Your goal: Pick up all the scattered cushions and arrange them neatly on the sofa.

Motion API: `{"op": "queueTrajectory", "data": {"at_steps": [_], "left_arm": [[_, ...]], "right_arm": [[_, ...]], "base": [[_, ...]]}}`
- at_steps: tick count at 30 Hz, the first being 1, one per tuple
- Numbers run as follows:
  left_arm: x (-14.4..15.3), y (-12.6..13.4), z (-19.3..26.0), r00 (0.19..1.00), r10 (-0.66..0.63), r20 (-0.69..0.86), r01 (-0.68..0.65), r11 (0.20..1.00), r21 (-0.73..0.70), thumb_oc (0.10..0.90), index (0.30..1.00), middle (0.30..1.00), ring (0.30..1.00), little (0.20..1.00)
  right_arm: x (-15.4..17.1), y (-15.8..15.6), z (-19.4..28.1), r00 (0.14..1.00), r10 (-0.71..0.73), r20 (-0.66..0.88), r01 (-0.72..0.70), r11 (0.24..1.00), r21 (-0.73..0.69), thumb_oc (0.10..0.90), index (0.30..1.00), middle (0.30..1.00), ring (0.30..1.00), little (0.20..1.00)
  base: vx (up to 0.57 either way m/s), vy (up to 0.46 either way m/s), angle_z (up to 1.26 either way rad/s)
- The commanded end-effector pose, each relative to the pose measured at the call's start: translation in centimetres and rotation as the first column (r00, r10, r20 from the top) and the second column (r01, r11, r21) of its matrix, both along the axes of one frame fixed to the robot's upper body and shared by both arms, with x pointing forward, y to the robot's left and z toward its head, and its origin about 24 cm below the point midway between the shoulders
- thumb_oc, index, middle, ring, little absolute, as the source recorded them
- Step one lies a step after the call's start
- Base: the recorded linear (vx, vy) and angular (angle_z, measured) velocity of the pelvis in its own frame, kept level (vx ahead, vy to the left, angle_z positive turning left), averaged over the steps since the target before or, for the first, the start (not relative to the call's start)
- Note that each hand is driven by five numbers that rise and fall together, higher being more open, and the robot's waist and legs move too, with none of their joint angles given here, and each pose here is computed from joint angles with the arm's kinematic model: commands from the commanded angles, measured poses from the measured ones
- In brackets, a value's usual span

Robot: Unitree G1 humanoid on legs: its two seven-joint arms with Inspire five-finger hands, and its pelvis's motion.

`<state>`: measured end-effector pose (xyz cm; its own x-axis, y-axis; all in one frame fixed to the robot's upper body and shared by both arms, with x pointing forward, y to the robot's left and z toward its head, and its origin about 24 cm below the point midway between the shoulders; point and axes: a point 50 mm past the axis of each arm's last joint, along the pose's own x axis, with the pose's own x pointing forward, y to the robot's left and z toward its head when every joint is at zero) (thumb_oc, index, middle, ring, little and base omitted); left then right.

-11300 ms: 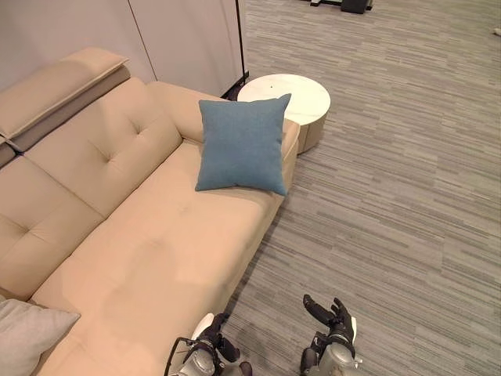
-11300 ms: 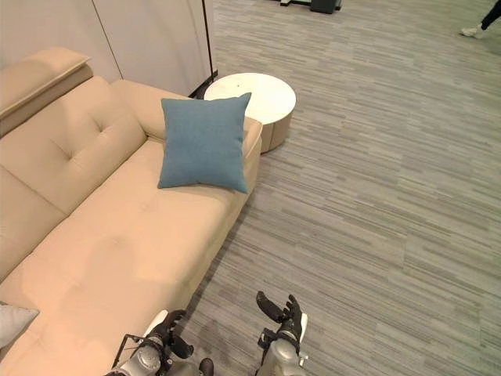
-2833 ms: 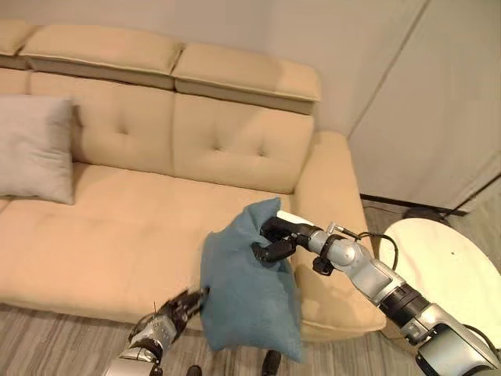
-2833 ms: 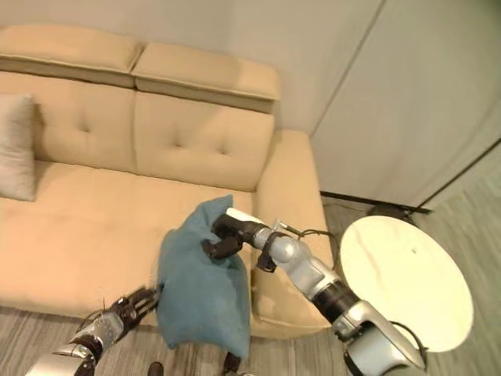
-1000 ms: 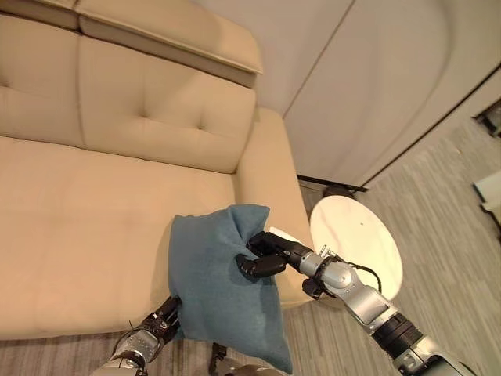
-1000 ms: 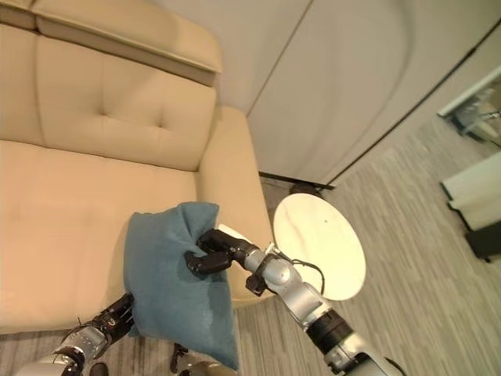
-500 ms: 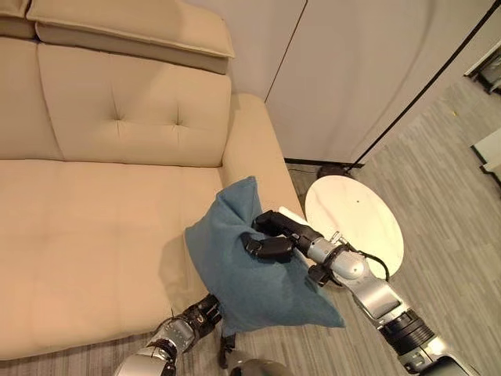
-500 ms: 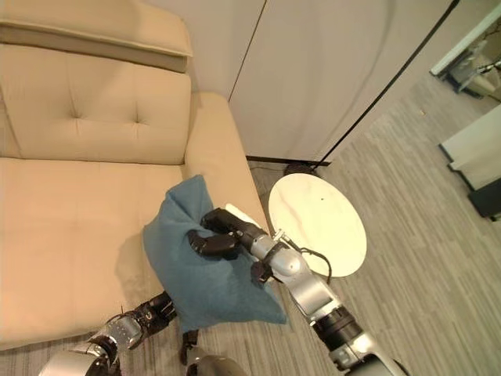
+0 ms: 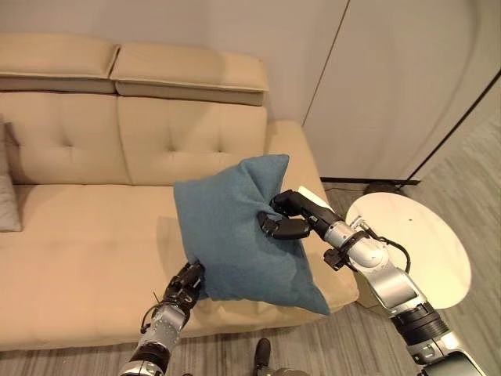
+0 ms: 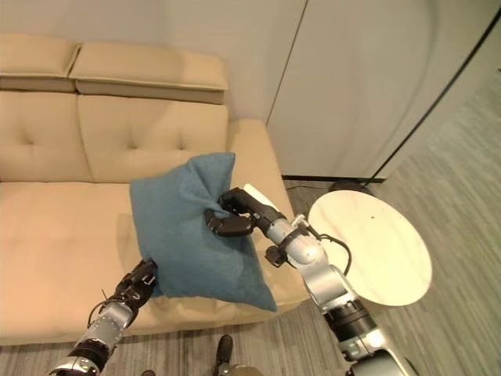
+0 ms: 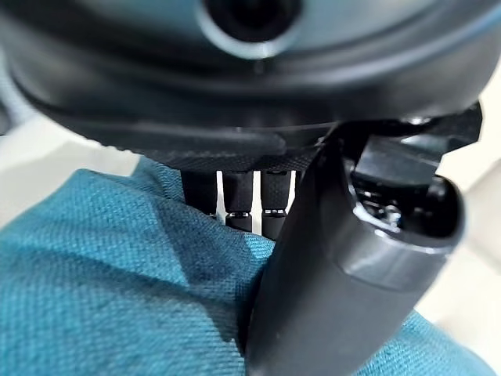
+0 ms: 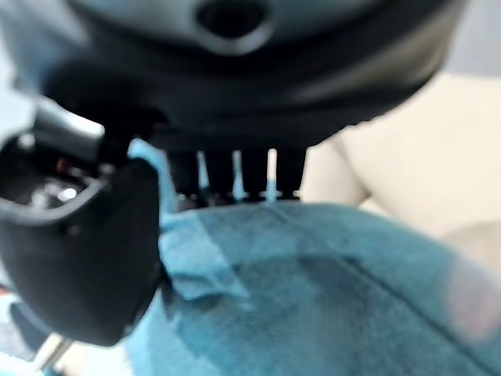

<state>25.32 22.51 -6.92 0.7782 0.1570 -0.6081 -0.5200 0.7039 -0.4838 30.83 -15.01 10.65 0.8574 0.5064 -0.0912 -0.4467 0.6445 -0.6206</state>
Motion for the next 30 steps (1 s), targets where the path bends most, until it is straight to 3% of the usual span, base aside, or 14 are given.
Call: {"op": "queueTrajectory", "data": {"at_steps": [1, 7, 10, 12, 16, 20, 23, 25, 26, 27, 30], "left_arm": [[8.0, 0.1, 11.1, 0.885, -0.175, 0.432, 0.088, 0.973, 0.213, 0.4, 0.3, 0.3, 0.3, 0.3], [8.8, 3.3, 14.7, 0.854, -0.215, 0.474, -0.001, 0.91, 0.415, 0.4, 0.3, 0.3, 0.3, 0.3], [9.6, 1.6, 15.5, 0.824, -0.317, 0.47, 0.041, 0.86, 0.508, 0.4, 0.3, 0.3, 0.3, 0.3], [9.6, 1.6, 15.6, 0.824, -0.318, 0.47, 0.041, 0.86, 0.509, 0.4, 0.3, 0.3, 0.3, 0.3], [10.5, 0.2, 16.6, 0.806, -0.425, 0.412, 0.075, 0.764, 0.641, 0.4, 0.3, 0.3, 0.3, 0.3], [12.5, -1.6, 19.2, 0.772, -0.512, 0.376, 0.069, 0.656, 0.752, 0.4, 0.3, 0.3, 0.3, 0.3], [13.9, -2.8, 22.9, 0.732, -0.557, 0.391, 0.002, 0.576, 0.817, 0.4, 0.3, 0.3, 0.3, 0.3], [14.1, -3.2, 24.0, 0.709, -0.571, 0.415, -0.025, 0.567, 0.823, 0.4, 0.3, 0.3, 0.3, 0.3], [14.1, -3.9, 26.4, 0.664, -0.614, 0.427, -0.094, 0.498, 0.862, 0.4, 0.3, 0.3, 0.3, 0.3], [14.1, -4.9, 28.0, 0.63, -0.642, 0.437, -0.142, 0.458, 0.877, 0.4, 0.3, 0.3, 0.3, 0.3], [14.1, -6.6, 31.2, 0.578, -0.683, 0.447, -0.243, 0.378, 0.893, 0.4, 0.3, 0.3, 0.3, 0.3]], "right_arm": [[0.9, 3.2, 5.6, 0.953, 0.133, 0.274, -0.126, 0.991, -0.043, 0.4, 0.3, 0.3, 0.3, 0.3], [2.2, 3.6, 6.0, 0.933, 0.104, 0.344, -0.071, 0.992, -0.107, 0.4, 0.3, 0.3, 0.3, 0.3], [2.6, 3.2, 4.6, 0.953, 0.055, 0.297, -0.033, 0.996, -0.08, 0.4, 0.3, 0.3, 0.3, 0.3], [2.6, 3.2, 4.6, 0.953, 0.055, 0.297, -0.033, 0.996, -0.08, 0.4, 0.3, 0.3, 0.3, 0.3], [3.4, 4.7, 3.8, 0.949, 0.081, 0.305, -0.026, 0.983, -0.18, 0.4, 0.3, 0.3, 0.3, 0.3], [4.7, 4.8, 4.6, 0.931, 0.052, 0.36, 0.041, 0.968, -0.246, 0.4, 0.3, 0.3, 0.3, 0.3], [6.3, 4.0, 7.0, 0.888, -0.02, 0.459, 0.166, 0.946, -0.278, 0.4, 0.3, 0.3, 0.3, 0.3], [6.6, 3.7, 7.8, 0.862, -0.02, 0.507, 0.202, 0.93, -0.308, 0.4, 0.3, 0.3, 0.3, 0.3], [6.9, 2.5, 9.6, 0.795, 0.047, 0.605, 0.297, 0.839, -0.456, 0.4, 0.3, 0.3, 0.3, 0.3], [7.2, 1.8, 10.4, 0.779, 0.054, 0.624, 0.334, 0.808, -0.486, 0.4, 0.3, 0.3, 0.3, 0.3], [8.1, 0.8, 12.4, 0.784, -0.13, 0.608, 0.382, 0.872, -0.306, 0.4, 0.3, 0.3, 0.3, 0.3]], "base": [[0.06, 0.193, 0.53], [0.16, 0.314, 0.4], [0.2, 0.615, 0.17], [0.13, 0.301, -0.06], [0.29, 0.598, -0.25], [0.23, 0.137, 0.02], [0.13, -0.081, 0.1], [0.08, -0.08, 0.35], [0.12, -0.125, 0.48], [0.16, -0.175, 0.29], [0.12, -0.163, 0.03]]}}
